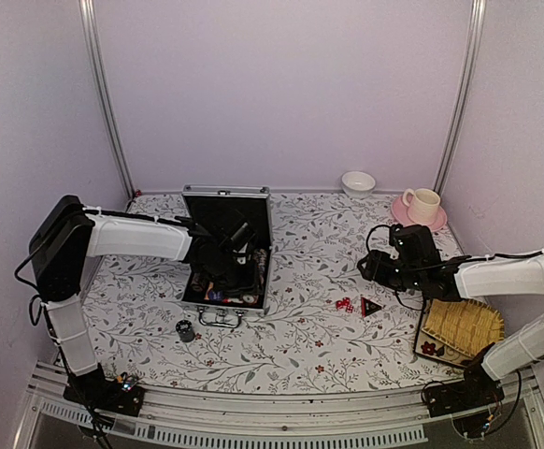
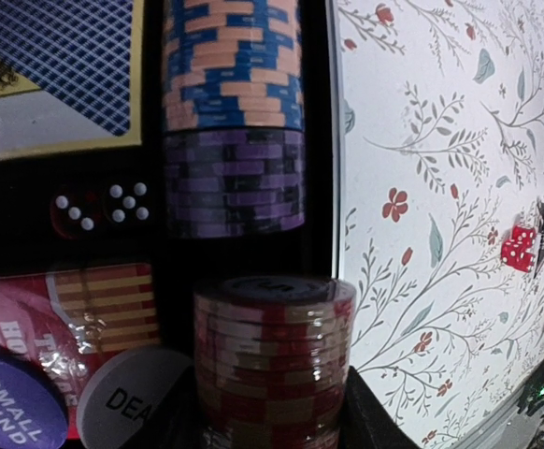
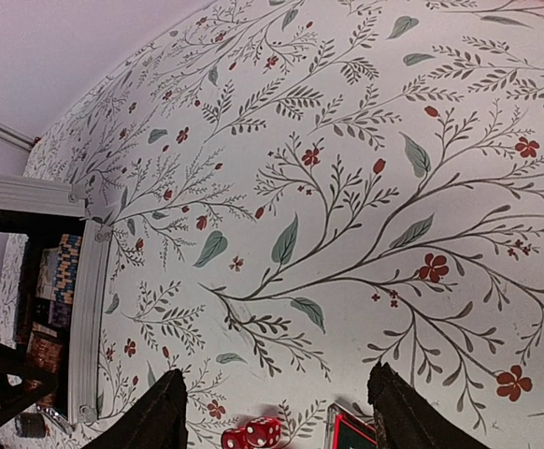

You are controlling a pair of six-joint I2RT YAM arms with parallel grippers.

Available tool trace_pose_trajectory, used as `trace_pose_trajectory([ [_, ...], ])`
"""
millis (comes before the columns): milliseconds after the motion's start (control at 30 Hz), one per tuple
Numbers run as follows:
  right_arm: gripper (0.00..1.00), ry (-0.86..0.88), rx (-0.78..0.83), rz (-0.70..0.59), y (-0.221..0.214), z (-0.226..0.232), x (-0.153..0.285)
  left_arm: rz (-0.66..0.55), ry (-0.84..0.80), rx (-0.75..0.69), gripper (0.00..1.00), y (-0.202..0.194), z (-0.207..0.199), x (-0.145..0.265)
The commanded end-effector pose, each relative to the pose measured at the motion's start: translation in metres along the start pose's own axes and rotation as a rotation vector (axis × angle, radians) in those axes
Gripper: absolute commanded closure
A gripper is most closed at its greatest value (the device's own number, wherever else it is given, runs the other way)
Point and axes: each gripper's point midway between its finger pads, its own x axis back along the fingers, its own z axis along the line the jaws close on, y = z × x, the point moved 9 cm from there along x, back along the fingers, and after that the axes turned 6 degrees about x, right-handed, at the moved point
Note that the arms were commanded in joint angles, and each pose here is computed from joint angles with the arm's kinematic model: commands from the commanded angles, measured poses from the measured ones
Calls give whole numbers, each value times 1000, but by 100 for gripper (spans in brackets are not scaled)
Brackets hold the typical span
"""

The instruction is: Pack up texas hold em set

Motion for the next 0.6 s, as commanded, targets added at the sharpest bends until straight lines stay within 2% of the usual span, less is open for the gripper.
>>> trace_pose_trajectory([
  [0, 33, -4, -13, 9, -4, -3, -3, -33, -64, 5, 74, 11, -11, 7],
  [200, 33, -5, -13, 15, -5, -4, -4, -27, -62, 0, 56, 10, -11, 10],
  [367, 33, -5, -13, 15, -5, -4, -4, -34, -71, -3, 46, 10, -12, 14],
  [567, 33, -3, -15, 18, -5, -4, -5, -36, -81, -8, 42, 10, -15, 17],
])
